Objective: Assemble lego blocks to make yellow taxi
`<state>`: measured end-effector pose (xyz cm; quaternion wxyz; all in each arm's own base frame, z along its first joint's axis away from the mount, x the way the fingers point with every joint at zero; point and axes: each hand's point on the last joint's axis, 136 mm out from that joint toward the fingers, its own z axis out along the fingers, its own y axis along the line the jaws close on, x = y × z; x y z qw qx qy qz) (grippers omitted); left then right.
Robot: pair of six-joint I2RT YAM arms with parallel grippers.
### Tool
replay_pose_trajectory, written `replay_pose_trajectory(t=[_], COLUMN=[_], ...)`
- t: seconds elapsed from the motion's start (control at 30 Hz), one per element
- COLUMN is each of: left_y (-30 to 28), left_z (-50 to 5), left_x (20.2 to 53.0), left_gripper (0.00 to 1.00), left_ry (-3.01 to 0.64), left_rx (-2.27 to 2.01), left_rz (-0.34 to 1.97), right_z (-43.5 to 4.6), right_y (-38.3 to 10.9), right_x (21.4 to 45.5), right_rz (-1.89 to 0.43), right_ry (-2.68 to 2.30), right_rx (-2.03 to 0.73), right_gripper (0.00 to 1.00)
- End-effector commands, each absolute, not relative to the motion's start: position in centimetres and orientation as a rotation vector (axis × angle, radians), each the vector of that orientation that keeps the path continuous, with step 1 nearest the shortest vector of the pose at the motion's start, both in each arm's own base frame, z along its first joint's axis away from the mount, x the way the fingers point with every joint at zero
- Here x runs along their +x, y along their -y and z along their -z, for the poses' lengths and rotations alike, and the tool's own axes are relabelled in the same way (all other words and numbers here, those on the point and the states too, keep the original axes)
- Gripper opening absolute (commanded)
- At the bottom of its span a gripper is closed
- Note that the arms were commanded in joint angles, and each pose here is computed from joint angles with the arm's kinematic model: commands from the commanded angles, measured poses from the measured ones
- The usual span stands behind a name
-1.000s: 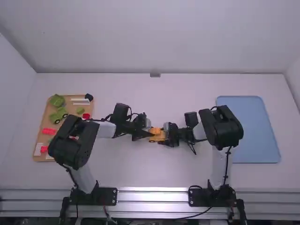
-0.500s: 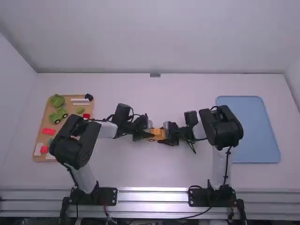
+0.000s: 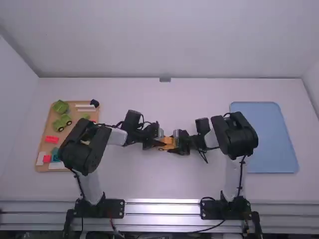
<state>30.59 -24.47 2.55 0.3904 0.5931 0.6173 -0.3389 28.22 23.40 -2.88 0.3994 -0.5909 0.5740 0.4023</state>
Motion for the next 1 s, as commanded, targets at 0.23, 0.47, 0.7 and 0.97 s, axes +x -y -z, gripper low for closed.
replay_pose_trajectory(t=[0.23, 0.47, 0.7, 0.97], left_y=[23.6, 24.5, 24.3, 24.5], left_z=[0.0, 1.4, 3.7, 3.2], left_x=[29.7, 27.2, 26.6, 27.5], left_gripper=[0.02, 0.02, 0.02, 0.43], left_ry=[-1.672, -1.670, -1.811, -1.816], left_rx=[1.554, 1.685, 1.761, 1.739], left_rz=[0.834, 0.833, 0.688, 0.681], right_z=[3.2, 3.0, 2.9, 2.9], right_y=[-23.9, -24.0, -24.0, -24.0], right_x=[27.9, 28.1, 28.4, 28.4], right_rz=[-1.031, -1.026, -1.020, -1.025], right_ry=[-1.437, -1.431, -1.424, -1.431], right_rx=[-1.512, -1.512, -1.513, -1.509], right_gripper=[0.56, 0.57, 0.57, 0.57])
